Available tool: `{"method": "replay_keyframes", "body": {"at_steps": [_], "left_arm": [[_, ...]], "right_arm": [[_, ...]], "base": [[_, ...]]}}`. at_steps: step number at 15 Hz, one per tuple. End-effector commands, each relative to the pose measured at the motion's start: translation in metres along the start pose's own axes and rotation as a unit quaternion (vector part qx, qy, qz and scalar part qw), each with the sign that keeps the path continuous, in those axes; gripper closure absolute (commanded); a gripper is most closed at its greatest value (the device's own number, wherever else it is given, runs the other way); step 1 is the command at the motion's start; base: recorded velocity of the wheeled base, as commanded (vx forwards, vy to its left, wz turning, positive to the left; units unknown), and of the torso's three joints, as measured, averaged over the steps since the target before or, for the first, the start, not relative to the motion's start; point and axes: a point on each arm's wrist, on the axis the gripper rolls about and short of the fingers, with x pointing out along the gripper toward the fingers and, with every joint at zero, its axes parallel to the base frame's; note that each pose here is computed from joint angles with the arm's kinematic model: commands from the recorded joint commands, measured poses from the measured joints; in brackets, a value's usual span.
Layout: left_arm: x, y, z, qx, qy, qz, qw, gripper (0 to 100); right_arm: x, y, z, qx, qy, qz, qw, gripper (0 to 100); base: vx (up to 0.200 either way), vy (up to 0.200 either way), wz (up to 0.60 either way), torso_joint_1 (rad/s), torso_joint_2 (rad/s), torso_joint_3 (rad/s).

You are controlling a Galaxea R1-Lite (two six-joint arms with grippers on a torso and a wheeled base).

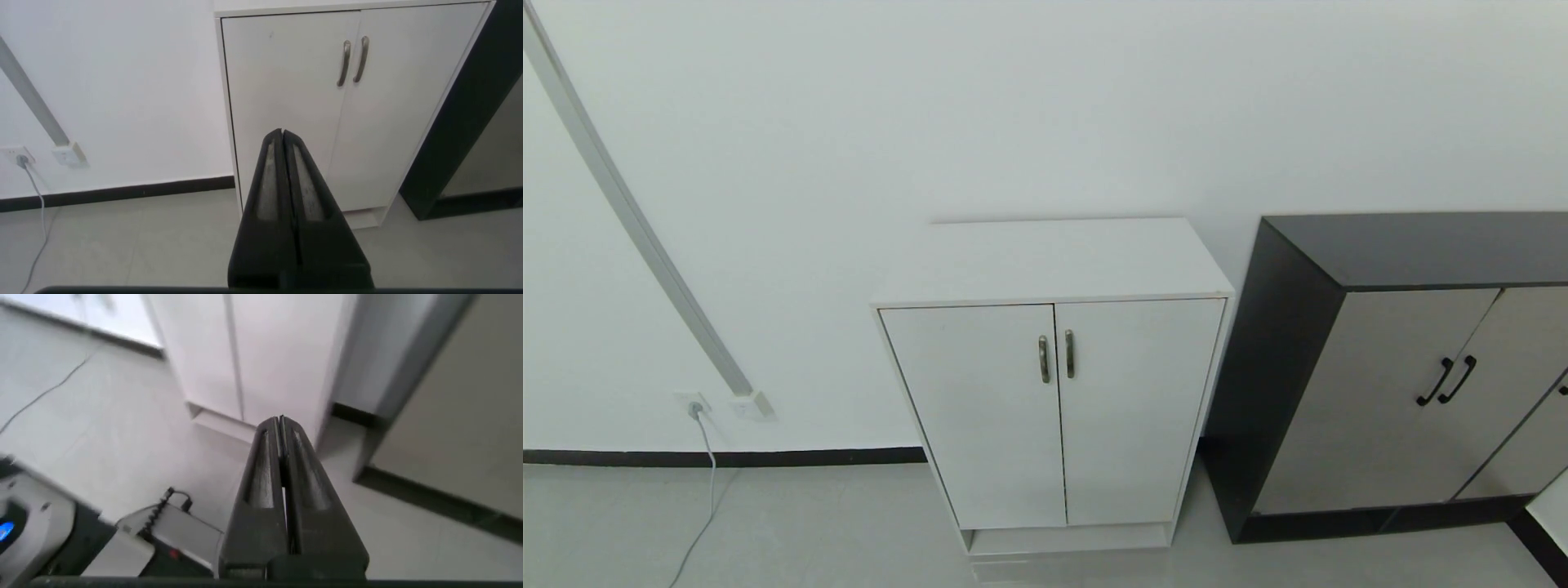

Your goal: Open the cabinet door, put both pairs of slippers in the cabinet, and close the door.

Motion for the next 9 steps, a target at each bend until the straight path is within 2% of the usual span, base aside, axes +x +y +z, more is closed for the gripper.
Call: {"method": "replay_keyframes", "body": {"at_steps": [1,4,9], "left_arm": [[0.0,0.0,0.0,0.0,0.0,0.0,1.0,100],[0.0,0.0,0.0,0.0,0.0,0.0,1.0,100],[0.0,0.0,0.0,0.0,0.0,0.0,1.0,100]], "right_arm": [[-0.004,0.001,-0.001,0.019,-0.025,-0.068,0.997,100],[-0.011,0.004,-0.004,0.021,-0.075,-0.115,0.99,100],[-0.017,0.008,-0.008,0.019,-0.128,-0.161,0.979,100]], "base": [[0.0,0.0,0.0,0.0,0.0,0.0],[0.0,0.0,0.0,0.0,0.0,0.0],[0.0,0.0,0.0,0.0,0.0,0.0]]}}
